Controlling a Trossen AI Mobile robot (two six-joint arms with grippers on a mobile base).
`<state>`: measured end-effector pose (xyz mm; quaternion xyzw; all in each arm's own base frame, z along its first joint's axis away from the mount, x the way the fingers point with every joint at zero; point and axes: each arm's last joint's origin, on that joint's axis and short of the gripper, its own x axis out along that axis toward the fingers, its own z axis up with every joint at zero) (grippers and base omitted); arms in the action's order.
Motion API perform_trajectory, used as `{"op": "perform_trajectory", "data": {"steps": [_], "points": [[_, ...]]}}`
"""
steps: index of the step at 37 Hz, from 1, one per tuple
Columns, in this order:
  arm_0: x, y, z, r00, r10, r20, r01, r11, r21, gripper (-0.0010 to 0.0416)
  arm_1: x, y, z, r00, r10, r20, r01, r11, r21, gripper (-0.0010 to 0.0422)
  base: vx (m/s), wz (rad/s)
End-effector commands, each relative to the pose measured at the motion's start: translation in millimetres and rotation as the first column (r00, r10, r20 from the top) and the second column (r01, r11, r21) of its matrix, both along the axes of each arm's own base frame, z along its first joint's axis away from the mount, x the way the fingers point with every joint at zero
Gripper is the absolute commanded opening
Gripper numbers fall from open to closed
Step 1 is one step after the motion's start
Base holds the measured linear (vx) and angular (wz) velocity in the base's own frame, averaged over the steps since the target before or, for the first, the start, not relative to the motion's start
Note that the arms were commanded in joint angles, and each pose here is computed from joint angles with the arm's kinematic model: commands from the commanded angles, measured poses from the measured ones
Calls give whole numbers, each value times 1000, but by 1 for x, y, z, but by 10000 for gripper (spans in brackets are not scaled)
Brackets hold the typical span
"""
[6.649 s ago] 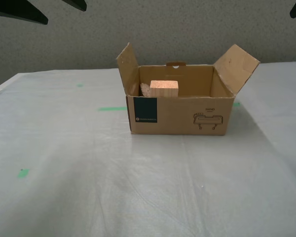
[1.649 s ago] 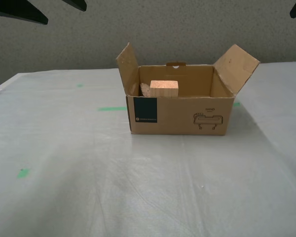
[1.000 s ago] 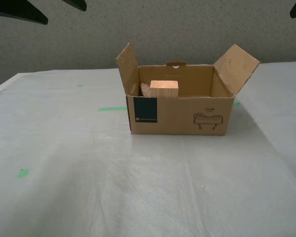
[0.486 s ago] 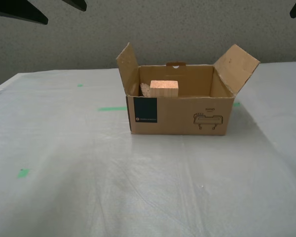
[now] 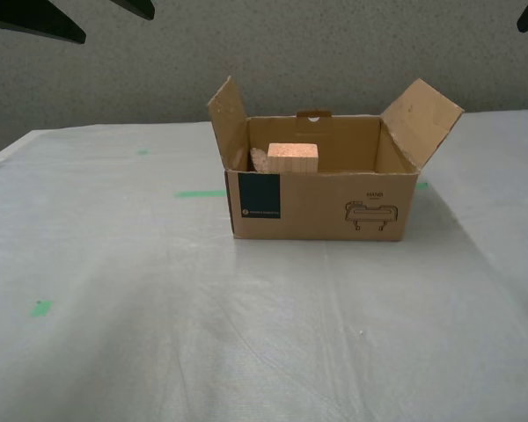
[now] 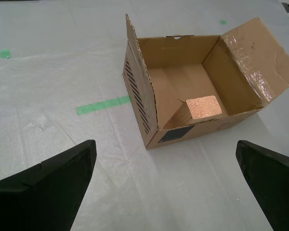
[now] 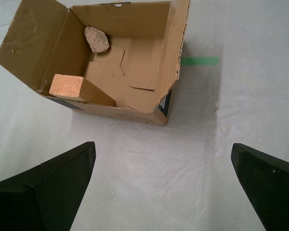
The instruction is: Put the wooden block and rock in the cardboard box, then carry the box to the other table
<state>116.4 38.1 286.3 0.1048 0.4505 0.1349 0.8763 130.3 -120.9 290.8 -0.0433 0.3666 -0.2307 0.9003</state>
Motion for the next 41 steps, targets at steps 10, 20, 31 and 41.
{"op": "perform_trajectory", "data": {"steps": [10, 20, 31, 41], "points": [[0, 0, 0, 1000, -5, 0, 5, 1000, -1, 393, 0, 0, 1, 1000, 3, 2, -3, 1000, -3, 398, 0, 0], [0, 0, 0, 1000, -5, 0, 5, 1000, -1, 394, 0, 0, 1, 1000, 3, 2, -3, 1000, -3, 398, 0, 0], [0, 0, 0, 1000, -5, 0, 5, 1000, -1, 393, 0, 0, 1, 1000, 3, 2, -3, 1000, -3, 398, 0, 0], [0, 0, 0, 1000, -5, 0, 5, 1000, -1, 393, 0, 0, 1, 1000, 3, 2, -3, 1000, -3, 398, 0, 0]]}}
